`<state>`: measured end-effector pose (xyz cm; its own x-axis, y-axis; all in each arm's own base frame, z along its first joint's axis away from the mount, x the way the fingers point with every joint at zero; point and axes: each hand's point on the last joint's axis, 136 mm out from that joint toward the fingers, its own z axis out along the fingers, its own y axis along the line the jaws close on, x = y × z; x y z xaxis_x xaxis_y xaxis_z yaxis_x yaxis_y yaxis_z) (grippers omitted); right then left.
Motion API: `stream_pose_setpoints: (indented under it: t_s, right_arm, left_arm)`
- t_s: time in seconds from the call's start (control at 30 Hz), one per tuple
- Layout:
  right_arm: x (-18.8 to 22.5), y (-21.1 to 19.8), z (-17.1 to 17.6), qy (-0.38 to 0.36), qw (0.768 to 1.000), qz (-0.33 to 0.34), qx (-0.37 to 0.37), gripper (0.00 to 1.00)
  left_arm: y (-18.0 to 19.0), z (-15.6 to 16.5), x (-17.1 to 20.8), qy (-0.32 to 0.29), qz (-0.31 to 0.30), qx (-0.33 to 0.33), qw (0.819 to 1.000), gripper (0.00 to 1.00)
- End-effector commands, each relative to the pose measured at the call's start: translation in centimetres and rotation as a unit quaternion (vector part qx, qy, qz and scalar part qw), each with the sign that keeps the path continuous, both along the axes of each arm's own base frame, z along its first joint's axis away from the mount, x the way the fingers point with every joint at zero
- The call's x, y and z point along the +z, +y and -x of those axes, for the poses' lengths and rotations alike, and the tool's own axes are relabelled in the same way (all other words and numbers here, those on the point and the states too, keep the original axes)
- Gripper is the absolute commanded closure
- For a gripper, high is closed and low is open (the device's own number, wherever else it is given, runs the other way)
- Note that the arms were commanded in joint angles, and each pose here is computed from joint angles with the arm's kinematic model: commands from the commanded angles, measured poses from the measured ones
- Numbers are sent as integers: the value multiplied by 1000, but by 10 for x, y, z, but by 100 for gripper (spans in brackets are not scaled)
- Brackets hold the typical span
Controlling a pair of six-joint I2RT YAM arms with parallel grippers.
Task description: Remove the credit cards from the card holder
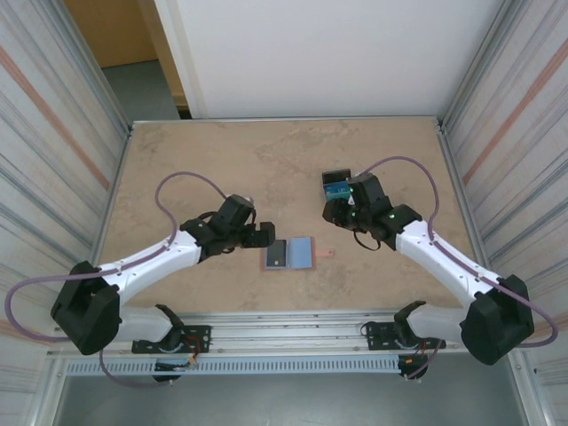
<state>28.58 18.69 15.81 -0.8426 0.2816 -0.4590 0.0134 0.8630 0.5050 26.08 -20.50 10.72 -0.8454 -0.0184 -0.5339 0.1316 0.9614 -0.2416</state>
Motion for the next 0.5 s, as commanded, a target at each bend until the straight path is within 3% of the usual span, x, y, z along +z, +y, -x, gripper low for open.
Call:
stream_pose_setpoints:
  t_s: [0.0,0.2,0.47]
  right_arm:
    - [-5,9,12,14,999,-16,38,58]
    - [-12,40,19,30,995,-51,80,65]
    - [-32,89,31,60,986,-56,146,70]
  left_arm:
    - [20,6,-7,-8,-61,27,998,1]
    - [18,16,-29,5,-103,12,995,1]
    - [9,21,-53,30,-102,-3,994,1]
